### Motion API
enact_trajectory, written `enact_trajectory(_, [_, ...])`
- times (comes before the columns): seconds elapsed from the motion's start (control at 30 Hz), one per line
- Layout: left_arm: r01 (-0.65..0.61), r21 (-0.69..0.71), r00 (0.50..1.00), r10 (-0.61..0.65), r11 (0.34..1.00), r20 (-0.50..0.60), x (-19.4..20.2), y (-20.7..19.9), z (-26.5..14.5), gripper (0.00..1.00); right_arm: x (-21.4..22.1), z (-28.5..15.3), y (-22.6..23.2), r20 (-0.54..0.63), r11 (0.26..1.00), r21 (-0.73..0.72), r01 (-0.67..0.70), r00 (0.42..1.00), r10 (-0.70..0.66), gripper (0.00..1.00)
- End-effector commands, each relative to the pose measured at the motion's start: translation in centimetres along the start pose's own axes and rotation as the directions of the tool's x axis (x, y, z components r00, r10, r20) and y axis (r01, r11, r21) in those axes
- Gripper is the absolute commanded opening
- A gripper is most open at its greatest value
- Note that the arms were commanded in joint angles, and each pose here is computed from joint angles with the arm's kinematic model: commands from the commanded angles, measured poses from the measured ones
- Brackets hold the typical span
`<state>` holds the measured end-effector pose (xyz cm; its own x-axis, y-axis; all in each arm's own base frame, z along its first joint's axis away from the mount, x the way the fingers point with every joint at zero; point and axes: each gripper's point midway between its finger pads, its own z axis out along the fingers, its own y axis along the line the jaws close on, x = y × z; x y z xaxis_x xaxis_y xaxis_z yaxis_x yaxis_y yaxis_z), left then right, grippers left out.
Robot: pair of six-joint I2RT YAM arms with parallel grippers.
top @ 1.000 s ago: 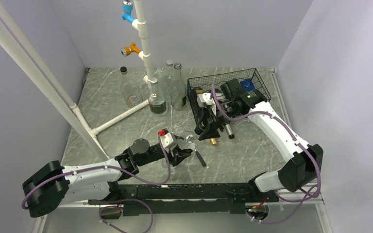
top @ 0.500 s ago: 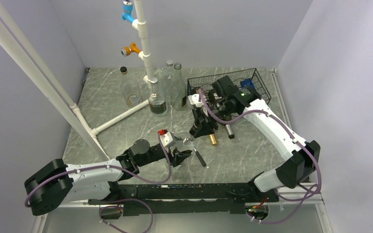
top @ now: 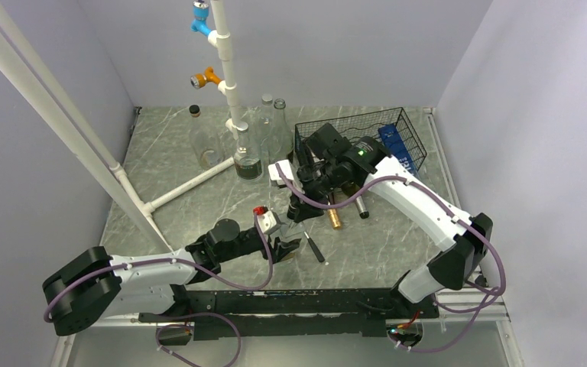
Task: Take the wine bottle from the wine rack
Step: Place the wine bottle at the center of the board.
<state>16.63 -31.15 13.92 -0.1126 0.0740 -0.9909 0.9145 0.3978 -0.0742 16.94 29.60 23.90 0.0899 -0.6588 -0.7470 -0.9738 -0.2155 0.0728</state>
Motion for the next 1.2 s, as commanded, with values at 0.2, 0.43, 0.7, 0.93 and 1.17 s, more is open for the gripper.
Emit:
enact_trajectory(0.2, [-0.102, 0.019, 0.967, 0.095, 0.995, 0.236, -8.3, -0.5, 0.4, 0.84, -0.7, 1.2, 1.1, -0.059, 0.999, -0.032, 0.016, 0.998, -0.018, 0.03])
enact_trajectory(0.43, [-0.172, 0.03, 0.958, 0.16, 0.985, 0.239, -8.6, -0.7, 0.1, 0.86, -0.7, 1.4, 1.1, -0.063, 0.999, -0.039, 0.011, 0.998, -0.013, 0.04])
enact_trajectory(0.7, [-0.147, 0.028, 0.979, 0.141, 0.989, 0.148, -7.0, -0.4, 0.0, 0.85, -0.7, 1.3, 1.0, -0.072, 1.0, -0.03, 0.005, 0.997, -0.008, 0.08])
enact_trajectory(0.93, [-0.105, -0.032, 0.986, 0.108, 0.994, 0.13, -7.1, 0.5, -0.5, 0.22, -0.5, 1.5, 1.1, -0.079, 0.999, -0.045, -0.009, 0.997, 0.005, 0.17])
enact_trajectory(1.17, [-0.114, -0.022, 0.98, 0.116, 0.993, 0.163, -8.4, 0.1, -1.1, 0.0, 0.0, 1.5, 1.6, -0.094, 0.998, -0.059, -0.032, 0.995, 0.026, 0.72])
